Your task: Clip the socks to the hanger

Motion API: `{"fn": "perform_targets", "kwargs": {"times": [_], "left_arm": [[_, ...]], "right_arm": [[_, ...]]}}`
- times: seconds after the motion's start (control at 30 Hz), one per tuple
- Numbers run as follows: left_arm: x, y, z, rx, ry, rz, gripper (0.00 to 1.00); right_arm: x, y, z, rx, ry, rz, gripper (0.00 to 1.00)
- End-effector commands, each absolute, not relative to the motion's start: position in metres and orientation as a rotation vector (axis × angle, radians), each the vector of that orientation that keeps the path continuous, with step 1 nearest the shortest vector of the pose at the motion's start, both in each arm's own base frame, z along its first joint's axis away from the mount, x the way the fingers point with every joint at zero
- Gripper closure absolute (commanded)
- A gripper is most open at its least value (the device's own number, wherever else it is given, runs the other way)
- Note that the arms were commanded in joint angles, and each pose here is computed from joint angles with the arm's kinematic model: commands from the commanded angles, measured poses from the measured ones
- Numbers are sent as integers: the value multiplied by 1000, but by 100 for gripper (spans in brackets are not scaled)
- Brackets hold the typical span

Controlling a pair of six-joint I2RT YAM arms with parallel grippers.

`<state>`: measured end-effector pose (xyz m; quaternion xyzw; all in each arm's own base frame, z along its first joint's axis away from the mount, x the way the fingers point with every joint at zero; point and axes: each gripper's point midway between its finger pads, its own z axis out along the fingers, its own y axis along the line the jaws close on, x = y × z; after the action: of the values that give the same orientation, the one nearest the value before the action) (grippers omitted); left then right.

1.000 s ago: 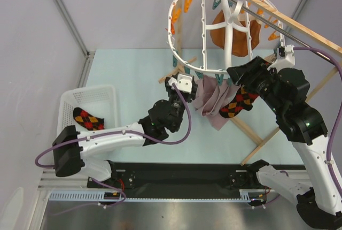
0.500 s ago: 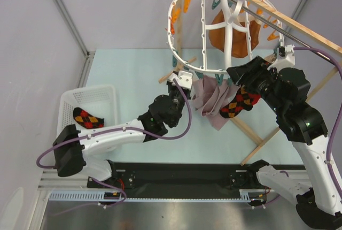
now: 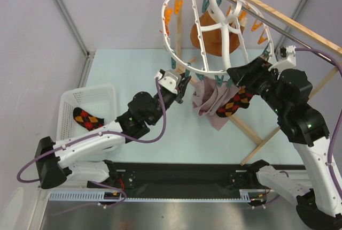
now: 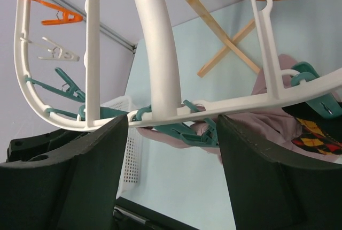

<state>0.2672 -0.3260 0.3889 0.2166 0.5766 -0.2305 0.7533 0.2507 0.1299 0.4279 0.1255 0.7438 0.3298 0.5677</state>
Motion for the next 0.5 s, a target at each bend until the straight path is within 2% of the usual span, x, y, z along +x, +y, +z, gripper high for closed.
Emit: {"fn": "perform_targets", "kwargs": {"times": [0.0, 0.2, 0.47], "left_arm": [[247, -337, 398, 583, 1237, -641, 100], [230, -344, 401, 697, 1304, -796, 100], [210, -335, 412, 735, 1398, -939, 100]], "right_arm": [[248, 127, 445, 288, 1688, 792, 28], [246, 134, 442, 221, 1714, 800, 27], [218, 170, 449, -68, 1725, 966, 20]]}}
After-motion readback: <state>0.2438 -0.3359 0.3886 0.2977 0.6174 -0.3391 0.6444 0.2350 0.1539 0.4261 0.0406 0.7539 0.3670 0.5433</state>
